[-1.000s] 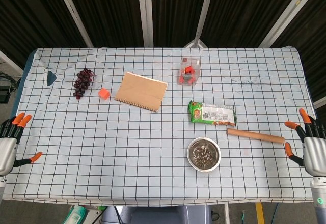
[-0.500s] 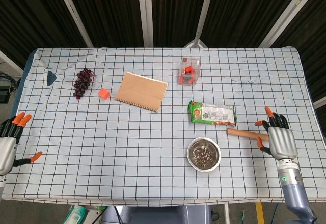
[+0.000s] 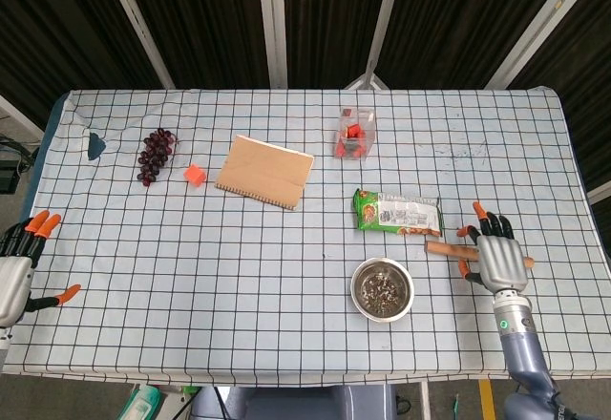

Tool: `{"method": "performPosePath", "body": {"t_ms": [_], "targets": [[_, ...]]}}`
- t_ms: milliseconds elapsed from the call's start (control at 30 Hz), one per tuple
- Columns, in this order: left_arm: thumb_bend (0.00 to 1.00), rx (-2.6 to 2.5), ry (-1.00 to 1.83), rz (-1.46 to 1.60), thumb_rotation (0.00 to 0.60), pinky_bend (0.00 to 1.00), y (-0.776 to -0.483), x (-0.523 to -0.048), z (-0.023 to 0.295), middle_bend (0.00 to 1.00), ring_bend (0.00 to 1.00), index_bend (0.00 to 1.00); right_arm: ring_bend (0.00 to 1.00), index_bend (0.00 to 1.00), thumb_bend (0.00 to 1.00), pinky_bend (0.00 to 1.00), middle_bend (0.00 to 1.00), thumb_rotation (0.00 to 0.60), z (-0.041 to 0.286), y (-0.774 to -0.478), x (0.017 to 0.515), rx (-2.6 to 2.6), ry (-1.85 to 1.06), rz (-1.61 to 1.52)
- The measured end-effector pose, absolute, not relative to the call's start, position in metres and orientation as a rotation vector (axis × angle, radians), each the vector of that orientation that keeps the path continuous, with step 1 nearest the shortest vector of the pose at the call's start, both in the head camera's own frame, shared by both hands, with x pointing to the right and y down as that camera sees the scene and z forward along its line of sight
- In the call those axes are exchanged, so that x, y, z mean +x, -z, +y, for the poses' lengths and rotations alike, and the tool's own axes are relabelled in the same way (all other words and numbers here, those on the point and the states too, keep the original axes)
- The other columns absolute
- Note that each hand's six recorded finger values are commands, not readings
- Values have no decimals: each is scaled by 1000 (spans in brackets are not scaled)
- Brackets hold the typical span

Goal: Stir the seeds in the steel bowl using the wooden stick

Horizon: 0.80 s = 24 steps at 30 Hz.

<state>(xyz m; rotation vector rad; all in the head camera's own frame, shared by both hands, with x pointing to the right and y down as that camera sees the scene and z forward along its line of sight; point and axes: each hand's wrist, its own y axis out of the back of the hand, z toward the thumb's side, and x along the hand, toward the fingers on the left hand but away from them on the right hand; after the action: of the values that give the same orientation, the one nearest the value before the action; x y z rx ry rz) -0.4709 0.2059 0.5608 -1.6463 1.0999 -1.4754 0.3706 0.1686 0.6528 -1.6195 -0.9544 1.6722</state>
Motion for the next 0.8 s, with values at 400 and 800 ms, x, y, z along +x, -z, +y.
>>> {"method": "performPosePath", "body": {"t_ms": [400,800], "targets": [[80,-1651,1478,1105,600,0,-561,-471,205,0,0,0,0,374,287,0,116,600,167,-663,369,-1572,-1666,-888],[80,-1650,1482,1110,600,0,-561,-472,204,0,0,0,0,432,288,0,177,600,167,-680,369,-1546,-1685,-890]]}}
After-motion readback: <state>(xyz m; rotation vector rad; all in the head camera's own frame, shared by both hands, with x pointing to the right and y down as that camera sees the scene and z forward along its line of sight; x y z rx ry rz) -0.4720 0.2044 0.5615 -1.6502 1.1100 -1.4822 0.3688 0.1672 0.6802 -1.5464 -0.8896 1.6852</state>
